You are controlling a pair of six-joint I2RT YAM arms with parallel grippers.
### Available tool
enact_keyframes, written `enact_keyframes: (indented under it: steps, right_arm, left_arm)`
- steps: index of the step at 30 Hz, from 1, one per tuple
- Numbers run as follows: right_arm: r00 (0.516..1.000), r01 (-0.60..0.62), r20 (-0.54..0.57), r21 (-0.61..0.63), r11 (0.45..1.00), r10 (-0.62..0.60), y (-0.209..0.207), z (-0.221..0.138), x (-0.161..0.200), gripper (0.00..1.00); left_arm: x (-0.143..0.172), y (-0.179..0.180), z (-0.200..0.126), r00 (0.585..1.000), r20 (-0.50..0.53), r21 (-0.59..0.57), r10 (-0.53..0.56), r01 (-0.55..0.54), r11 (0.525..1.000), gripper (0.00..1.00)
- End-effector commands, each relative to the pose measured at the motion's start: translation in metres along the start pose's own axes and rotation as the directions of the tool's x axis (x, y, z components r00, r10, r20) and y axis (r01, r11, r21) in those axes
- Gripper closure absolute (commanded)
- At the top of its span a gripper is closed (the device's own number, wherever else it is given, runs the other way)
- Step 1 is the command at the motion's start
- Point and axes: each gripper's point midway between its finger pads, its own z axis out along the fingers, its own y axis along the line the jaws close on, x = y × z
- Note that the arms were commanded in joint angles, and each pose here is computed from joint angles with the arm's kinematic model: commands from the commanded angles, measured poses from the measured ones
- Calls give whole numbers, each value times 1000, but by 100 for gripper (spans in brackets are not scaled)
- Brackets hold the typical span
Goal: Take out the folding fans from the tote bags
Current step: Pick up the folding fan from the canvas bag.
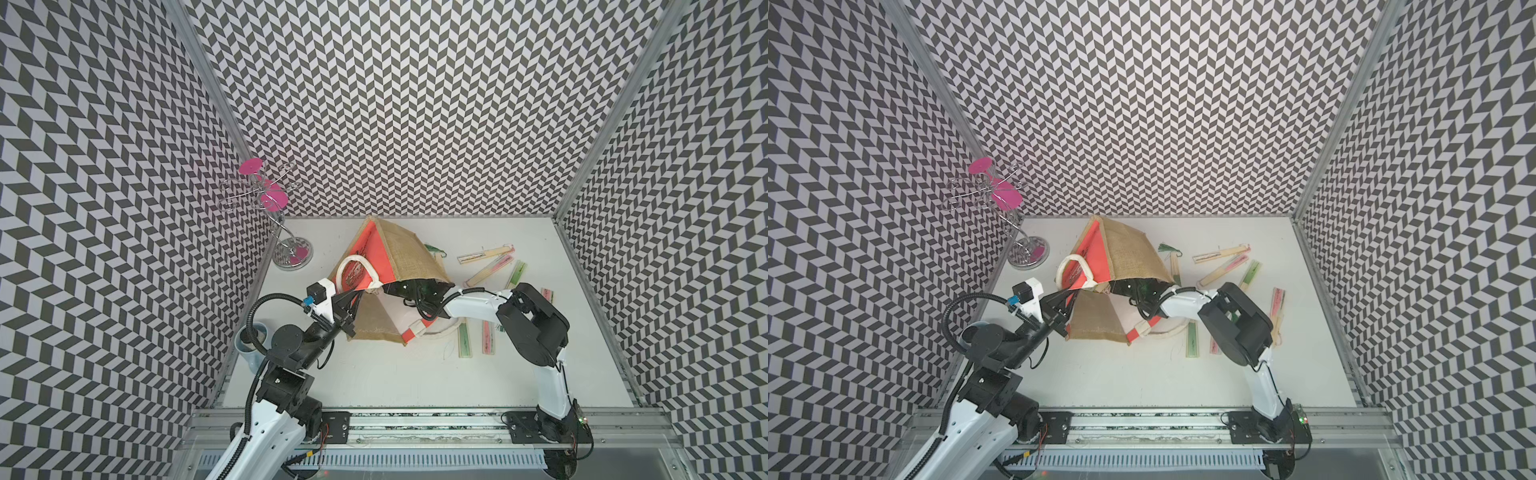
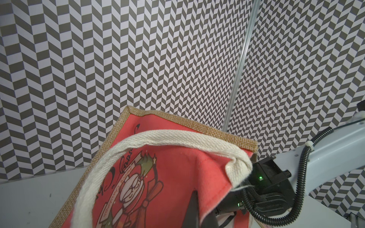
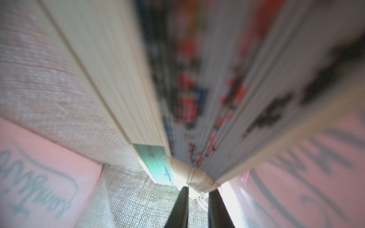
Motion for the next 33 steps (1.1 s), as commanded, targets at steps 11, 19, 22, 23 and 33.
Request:
enact_keyframes:
  steps: [11,19,22,23,33]
  right_arm:
    - [994,-29,94,-254,967,54,43,-14,-39,70]
    - [990,-1,128,-398,918,57,60,-19,-45,68]
    - [990,-88,86,-250,964,113,34,3,-42,60]
    - [990,-100,73,-242,965,121,30,6,-40,58]
    - [989,-98,76,-323,941,129,39,13,-45,57]
  left_arm:
    - [-11,-1,-2,999,38,-6,-23,23,1000,100]
    - [-10,-2,-2,999,35,3,-26,26,1000,100]
    - [-11,-3,-3,999,39,10,-22,22,1000,100]
    - [-13,-4,-3,999,43,10,-22,21,1000,100]
    - [-13,-7,-3,999,38,26,-22,21,999,100]
